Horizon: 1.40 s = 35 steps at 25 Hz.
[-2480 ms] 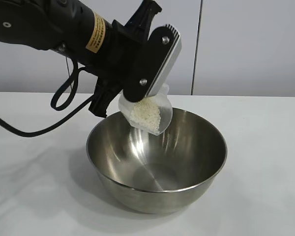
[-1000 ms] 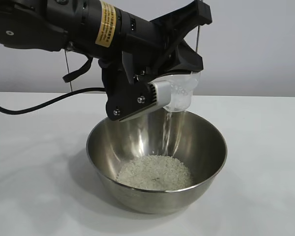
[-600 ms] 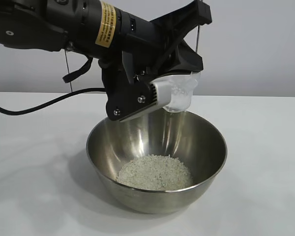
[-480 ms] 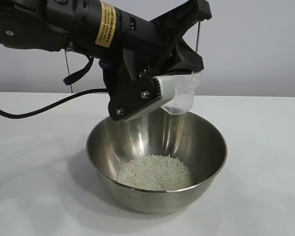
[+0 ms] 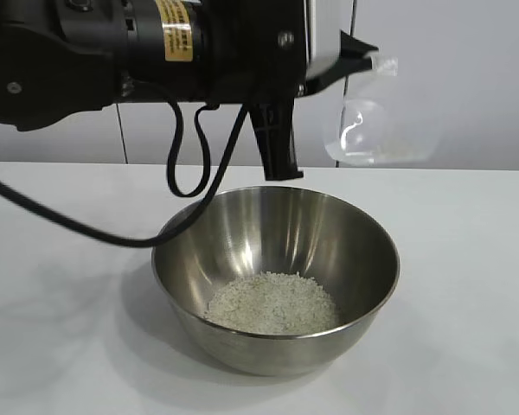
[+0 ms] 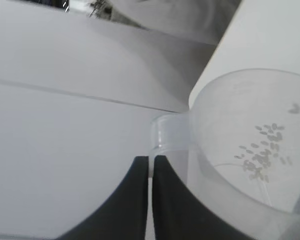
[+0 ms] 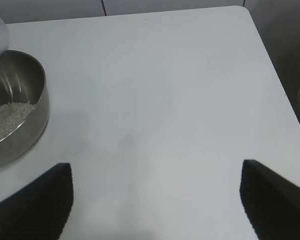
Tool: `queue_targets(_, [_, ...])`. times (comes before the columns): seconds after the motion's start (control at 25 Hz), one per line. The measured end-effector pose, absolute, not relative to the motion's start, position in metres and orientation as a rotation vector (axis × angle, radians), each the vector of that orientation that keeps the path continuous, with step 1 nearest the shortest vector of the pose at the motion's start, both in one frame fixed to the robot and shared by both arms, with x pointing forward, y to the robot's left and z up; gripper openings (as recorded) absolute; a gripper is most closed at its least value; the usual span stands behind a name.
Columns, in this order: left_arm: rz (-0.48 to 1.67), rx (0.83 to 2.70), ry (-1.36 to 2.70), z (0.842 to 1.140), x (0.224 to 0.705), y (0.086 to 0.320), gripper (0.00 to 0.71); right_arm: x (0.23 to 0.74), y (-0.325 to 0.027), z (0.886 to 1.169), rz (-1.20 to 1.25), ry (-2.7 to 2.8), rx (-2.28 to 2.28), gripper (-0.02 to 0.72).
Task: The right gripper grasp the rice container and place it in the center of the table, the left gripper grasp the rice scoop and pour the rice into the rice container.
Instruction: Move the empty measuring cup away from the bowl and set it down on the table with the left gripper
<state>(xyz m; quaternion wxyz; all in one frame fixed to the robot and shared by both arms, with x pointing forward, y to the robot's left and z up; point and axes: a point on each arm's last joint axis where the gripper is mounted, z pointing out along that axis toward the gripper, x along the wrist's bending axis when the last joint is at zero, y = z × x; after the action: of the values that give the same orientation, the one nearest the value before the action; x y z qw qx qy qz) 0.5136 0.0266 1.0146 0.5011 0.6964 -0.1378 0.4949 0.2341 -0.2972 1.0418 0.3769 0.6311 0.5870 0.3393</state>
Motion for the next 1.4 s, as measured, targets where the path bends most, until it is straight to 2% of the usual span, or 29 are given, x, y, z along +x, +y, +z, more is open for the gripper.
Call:
queue_targets(0.16, [1.101, 1.525, 0.160, 1.033, 0.517, 0.055, 0.008, 0.234, -0.297, 1.042, 0.868, 1.501, 1.614, 0.621])
queue_targets(0.36, [1.010, 1.281, 0.518, 1.042, 0.514, 0.118, 0.008, 0.234, -0.297, 1.042, 0.868, 1.501, 1.614, 0.621])
queue_targets(0.56, [1.008, 1.232, 0.766, 1.012, 0.507, 0.183, 0.008, 0.234, -0.297, 1.042, 0.868, 1.501, 1.614, 0.621])
queue_targets(0.72, [1.023, 1.351, 0.860, 0.977, 0.495, 0.219, 0.008, 0.234, -0.297, 1.042, 0.867, 1.502, 1.615, 0.621])
queue_targets(1.0, [0.931, 1.534, 0.995, 0.922, 0.492, 0.241, 0.008, 0.234, -0.297, 1.042, 0.867, 1.502, 1.615, 0.621])
queue_targets(1.4, [0.820, 1.693, 1.125, 0.867, 0.493, 0.242, 0.008, 0.234, -0.297, 1.042, 0.867, 1.502, 1.615, 0.621])
